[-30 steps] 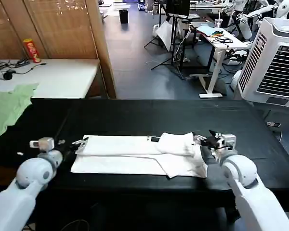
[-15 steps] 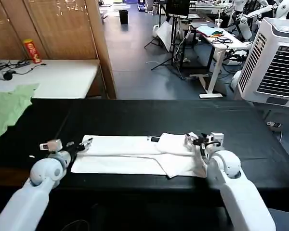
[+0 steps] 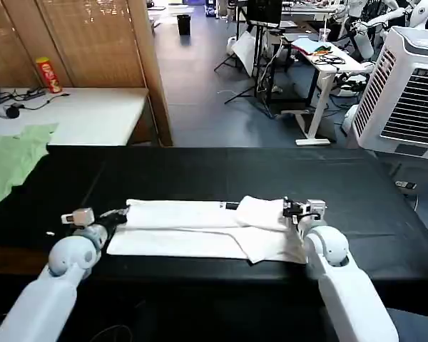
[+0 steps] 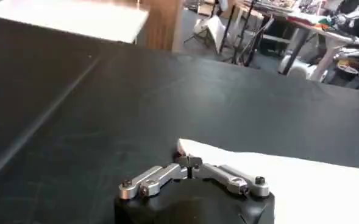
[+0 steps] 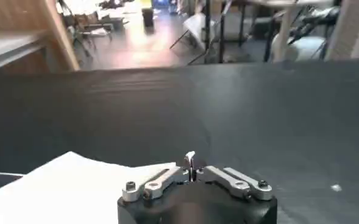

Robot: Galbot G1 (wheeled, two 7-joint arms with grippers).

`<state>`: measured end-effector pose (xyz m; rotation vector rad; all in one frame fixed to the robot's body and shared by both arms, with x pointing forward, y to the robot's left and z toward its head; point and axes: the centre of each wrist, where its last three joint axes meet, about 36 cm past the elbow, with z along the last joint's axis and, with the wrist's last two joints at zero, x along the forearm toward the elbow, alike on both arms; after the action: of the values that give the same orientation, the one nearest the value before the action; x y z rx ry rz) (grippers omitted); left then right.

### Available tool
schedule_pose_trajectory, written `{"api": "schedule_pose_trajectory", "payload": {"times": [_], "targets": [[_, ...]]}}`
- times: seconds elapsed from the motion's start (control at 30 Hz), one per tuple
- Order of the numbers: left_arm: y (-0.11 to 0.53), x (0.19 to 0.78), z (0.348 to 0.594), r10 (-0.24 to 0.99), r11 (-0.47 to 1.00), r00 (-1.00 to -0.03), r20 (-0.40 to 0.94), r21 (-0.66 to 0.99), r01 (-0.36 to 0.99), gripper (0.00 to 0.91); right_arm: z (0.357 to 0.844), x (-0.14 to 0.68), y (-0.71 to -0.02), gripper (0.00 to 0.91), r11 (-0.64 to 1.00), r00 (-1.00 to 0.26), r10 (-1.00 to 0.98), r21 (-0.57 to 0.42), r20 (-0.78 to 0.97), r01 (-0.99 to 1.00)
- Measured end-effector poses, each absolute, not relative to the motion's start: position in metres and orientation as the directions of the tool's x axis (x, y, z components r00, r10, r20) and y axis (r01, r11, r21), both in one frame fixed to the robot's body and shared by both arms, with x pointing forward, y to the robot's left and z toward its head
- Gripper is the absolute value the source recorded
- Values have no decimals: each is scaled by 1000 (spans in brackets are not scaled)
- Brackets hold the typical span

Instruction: Fold and organize the clothes.

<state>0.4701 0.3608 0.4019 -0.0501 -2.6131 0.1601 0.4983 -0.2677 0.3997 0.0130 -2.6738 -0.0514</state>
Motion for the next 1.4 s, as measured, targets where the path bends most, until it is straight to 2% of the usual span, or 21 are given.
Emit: {"api": "schedule_pose_trajectory", "payload": {"times": [0.03,0.1,0.13,0.17,0.67,0.83,1.17,1.23,1.27,1.3,1.37,1.4], "targets": [[361,470,402,64,993,-866,496,-122,4,0,400,498,-268,59,999,-894,-19,41,448,-1],[360,470,402,59,993,-867,495,-119,0,0,402,497,-270,224,999,-896,-24,48,443,-3],[359,470,402,56,993,-867,495,-118,-3,166,403,496,-272,224,999,-898,-30,53,439,-8],[359,470,403,54,993,-868,494,-117,-5,878,404,495,-274,878,998,-899,-39,59,437,-15],[375,458,432,53,995,-898,437,-100,10,878,448,448,-300,878,994,-925,-80,93,371,-48],[382,443,442,63,987,-906,418,-161,-5,878,458,428,-299,878,994,-933,-90,96,348,-60],[368,409,417,70,983,-890,451,-185,-17,868,471,411,-295,878,992,-941,-110,96,320,-84],[364,406,411,76,981,-885,458,-192,-15,653,472,410,-296,878,992,-942,-109,93,317,-84],[363,405,409,80,981,-884,461,-196,-13,449,473,409,-296,878,992,-943,-109,92,316,-84],[362,404,407,82,980,-882,464,-198,-13,322,473,408,-297,878,992,-943,-108,92,315,-83],[360,402,403,82,980,-880,468,-200,-16,166,474,408,-297,878,992,-944,-108,92,313,-83],[359,401,400,80,980,-878,472,-200,-18,156,474,408,-297,878,992,-944,-108,91,312,-83]]}}
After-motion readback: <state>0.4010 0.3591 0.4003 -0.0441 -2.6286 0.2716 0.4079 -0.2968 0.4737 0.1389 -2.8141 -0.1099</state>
